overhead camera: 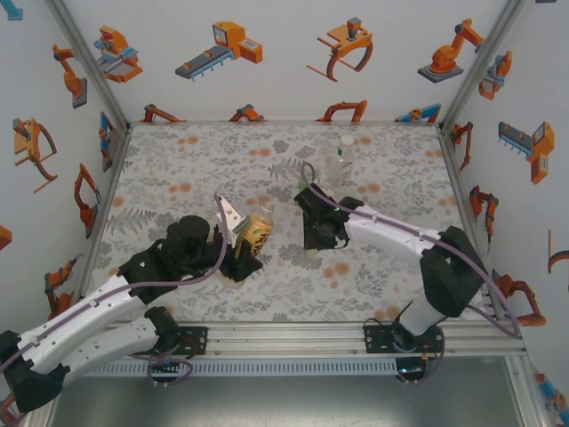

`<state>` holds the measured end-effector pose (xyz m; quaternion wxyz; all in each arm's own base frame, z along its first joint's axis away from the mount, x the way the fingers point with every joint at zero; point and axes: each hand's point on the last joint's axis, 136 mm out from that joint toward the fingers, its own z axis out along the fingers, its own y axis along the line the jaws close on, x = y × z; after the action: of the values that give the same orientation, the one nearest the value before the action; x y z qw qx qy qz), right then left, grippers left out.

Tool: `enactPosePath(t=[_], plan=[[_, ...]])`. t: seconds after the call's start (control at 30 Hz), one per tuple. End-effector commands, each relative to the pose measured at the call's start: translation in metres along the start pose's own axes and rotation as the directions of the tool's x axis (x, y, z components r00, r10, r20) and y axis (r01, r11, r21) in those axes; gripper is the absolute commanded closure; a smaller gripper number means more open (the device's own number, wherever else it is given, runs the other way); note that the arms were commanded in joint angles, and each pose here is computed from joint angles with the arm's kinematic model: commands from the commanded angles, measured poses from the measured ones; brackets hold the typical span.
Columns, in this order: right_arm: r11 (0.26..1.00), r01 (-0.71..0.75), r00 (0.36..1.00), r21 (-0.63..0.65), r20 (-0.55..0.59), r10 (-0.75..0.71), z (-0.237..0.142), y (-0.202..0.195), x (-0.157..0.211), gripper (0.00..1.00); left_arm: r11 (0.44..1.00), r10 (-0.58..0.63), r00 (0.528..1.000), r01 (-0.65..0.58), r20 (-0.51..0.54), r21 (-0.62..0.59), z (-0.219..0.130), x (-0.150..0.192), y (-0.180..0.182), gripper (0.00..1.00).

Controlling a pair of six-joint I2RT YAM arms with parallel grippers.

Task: Screw on the bottle caps

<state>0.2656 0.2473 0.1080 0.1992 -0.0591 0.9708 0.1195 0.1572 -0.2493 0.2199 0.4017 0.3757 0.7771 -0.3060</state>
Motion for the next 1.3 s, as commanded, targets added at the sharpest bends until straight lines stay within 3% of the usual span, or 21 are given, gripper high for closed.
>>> enactPosePath(t=[0.0,0.23,0.37,0.5,0.67,0.77,0.87,1.07,1.27], plan=[[0.986,0.113,0.992,-0.124,0.07,-0.105,-0.03,0.018,-0.007,0.78,0.984,0.166,0.985,-0.162,-0.045,0.079,-0.006,0.003,-0.013,0.94],[0.89,0.333,0.929,-0.31,0.268,-0.255,-0.104,0.048,-0.023,0.84,0.912,0.379,0.917,-0.349,-0.121,0.216,-0.008,0.019,-0.029,0.98],[0.735,0.513,0.845,-0.443,0.414,-0.34,-0.151,0.078,-0.016,0.88,0.851,0.492,0.866,-0.458,-0.088,0.256,-0.012,0.018,-0.036,0.99],[0.617,0.64,0.756,-0.458,0.52,-0.397,-0.199,0.087,-0.01,0.9,0.814,0.551,0.833,-0.522,-0.052,0.254,-0.016,0.013,-0.039,0.99],[0.434,0.754,0.652,-0.493,0.642,-0.403,-0.251,0.101,0.007,0.91,0.796,0.563,0.826,-0.548,0.017,0.257,-0.024,0.002,-0.047,0.99],[0.255,0.827,0.562,-0.501,0.738,-0.374,-0.28,0.112,0.025,0.92,0.791,0.565,0.824,-0.559,0.054,0.25,-0.027,-0.005,-0.05,1.0],[0.169,0.867,0.498,-0.47,0.797,-0.341,-0.295,0.114,0.034,0.93,0.783,0.564,0.82,-0.568,0.094,0.254,-0.03,-0.012,-0.056,1.0],[0.071,0.925,0.37,-0.374,0.841,-0.396,-0.293,0.11,0.049,0.98,0.775,0.56,0.819,-0.571,0.123,0.27,-0.033,-0.018,-0.063,1.0],[0.064,0.937,0.335,-0.342,0.838,-0.431,-0.286,0.108,0.049,0.99,0.772,0.561,0.821,-0.566,0.11,0.289,-0.029,-0.017,-0.064,1.0]])
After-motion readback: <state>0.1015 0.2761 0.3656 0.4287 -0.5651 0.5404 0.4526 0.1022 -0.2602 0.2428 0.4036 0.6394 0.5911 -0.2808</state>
